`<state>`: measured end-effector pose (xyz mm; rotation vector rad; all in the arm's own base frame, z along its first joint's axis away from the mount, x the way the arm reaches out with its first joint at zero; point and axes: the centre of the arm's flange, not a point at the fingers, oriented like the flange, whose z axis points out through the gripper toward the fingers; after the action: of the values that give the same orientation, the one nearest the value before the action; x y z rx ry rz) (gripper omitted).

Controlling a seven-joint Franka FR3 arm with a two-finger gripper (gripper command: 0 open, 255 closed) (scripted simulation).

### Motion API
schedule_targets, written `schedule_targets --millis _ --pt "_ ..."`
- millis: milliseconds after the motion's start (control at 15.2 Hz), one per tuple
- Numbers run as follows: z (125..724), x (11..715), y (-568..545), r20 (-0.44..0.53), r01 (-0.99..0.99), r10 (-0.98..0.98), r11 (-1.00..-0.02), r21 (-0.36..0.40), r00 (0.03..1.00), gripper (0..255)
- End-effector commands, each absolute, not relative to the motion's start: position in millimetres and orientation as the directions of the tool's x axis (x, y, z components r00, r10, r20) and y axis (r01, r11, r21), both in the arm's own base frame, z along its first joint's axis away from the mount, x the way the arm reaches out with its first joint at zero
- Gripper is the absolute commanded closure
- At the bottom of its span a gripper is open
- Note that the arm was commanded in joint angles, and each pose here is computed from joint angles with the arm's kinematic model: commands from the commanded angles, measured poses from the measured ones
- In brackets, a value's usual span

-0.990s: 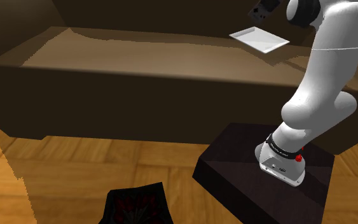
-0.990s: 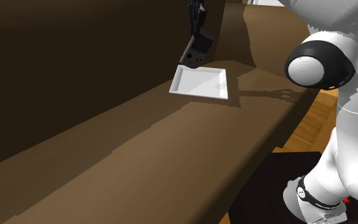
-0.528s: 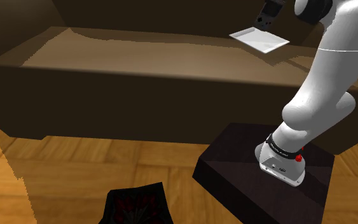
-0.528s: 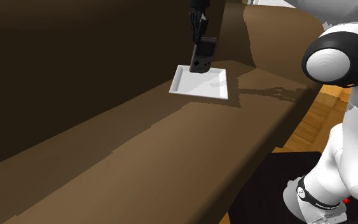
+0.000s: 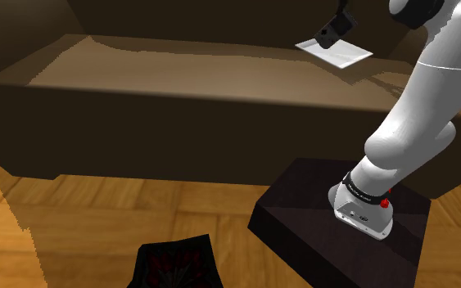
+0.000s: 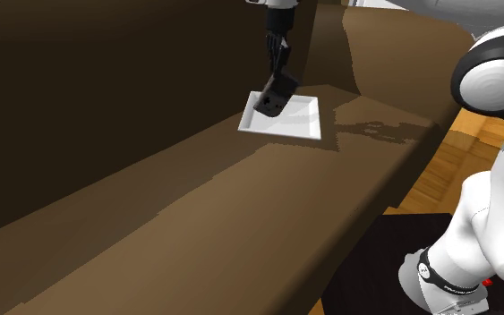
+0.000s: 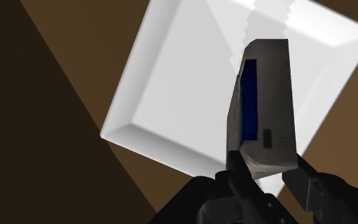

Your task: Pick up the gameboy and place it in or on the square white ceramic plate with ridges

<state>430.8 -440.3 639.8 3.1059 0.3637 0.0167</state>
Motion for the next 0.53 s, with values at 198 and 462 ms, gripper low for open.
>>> schedule_targets --millis 198,462 --pt "614 430 -440 0.009 0.231 0.231 -0.973 0.016 0.973 255" --pt "607 430 -440 0.009 0.231 0.231 -0.973 0.016 0.973 255"
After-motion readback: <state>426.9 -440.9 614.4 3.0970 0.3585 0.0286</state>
